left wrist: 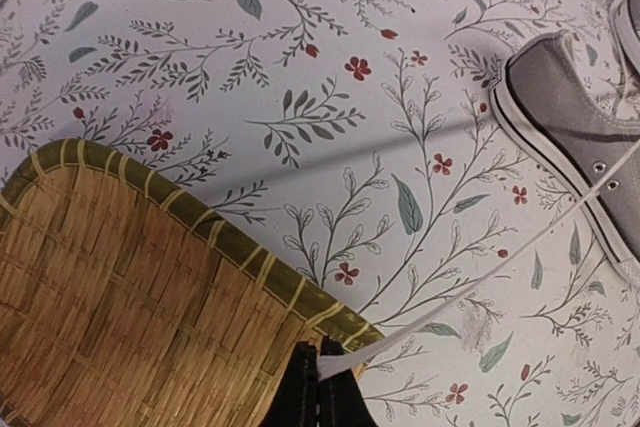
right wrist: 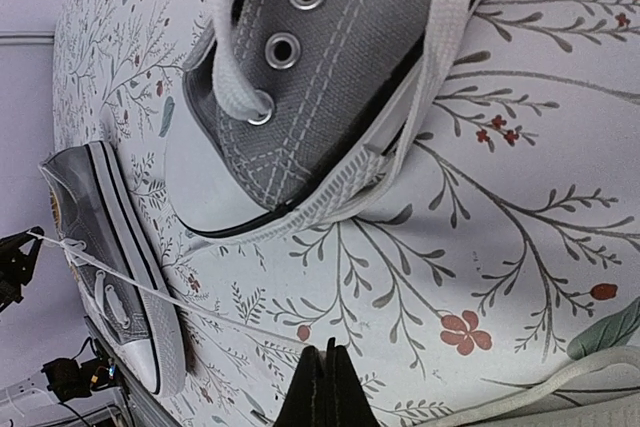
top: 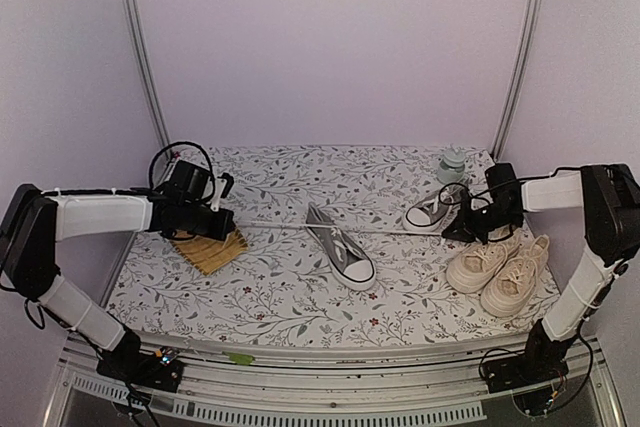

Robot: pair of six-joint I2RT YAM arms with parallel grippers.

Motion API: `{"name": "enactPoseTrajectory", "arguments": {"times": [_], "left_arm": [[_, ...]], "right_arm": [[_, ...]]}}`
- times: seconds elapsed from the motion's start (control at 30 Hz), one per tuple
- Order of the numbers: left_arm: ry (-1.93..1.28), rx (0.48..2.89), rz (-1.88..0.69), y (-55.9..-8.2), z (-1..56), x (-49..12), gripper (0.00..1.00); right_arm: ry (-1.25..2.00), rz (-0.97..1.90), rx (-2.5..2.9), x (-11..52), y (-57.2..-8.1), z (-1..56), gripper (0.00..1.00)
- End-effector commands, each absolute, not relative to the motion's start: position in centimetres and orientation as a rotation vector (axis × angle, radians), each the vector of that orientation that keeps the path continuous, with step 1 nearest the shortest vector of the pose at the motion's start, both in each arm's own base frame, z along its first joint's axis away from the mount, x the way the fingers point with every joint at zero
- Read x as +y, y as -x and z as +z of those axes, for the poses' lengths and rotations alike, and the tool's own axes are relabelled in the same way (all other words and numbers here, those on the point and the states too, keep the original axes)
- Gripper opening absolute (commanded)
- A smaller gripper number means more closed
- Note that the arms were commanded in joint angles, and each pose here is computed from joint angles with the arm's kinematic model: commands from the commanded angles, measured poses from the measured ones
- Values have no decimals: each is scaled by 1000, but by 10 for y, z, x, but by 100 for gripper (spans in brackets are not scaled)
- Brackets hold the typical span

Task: Tie the shoes
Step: Pull the shoelace from the shoe, then adjust the shoe at the center of the board.

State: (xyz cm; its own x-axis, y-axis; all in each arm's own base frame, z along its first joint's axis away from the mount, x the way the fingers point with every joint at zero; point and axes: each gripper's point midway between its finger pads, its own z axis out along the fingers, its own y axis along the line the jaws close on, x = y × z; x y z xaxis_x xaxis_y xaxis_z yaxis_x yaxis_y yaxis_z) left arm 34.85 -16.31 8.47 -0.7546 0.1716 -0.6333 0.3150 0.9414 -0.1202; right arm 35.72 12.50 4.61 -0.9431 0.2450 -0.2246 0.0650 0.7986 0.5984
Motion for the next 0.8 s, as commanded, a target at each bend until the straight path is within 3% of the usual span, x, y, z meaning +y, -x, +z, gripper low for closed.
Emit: {"name": "enactPoseTrajectory", "arguments": {"times": [0.0,0.13,0.3,0.47,0.77], "left_arm": [[-271,2489,-183,-351,73,-132,0],[-346,2431,-255,-354,81,-156,0],[-635,2348,-365,-337,80,-238,0],[-821,2371,-403,-327,48,-293,0],[-968,2325,-454,-329,24,-349,0]], "right_arm": [[-337,849,2650,101,-364,47,1],[-238,853,2643,121,-371,57,1],[231,888,2634,221,-363,73,1],[475,1021,2630,286,-344,65,1],[679,1161,2652,333,-310,45,1]]}}
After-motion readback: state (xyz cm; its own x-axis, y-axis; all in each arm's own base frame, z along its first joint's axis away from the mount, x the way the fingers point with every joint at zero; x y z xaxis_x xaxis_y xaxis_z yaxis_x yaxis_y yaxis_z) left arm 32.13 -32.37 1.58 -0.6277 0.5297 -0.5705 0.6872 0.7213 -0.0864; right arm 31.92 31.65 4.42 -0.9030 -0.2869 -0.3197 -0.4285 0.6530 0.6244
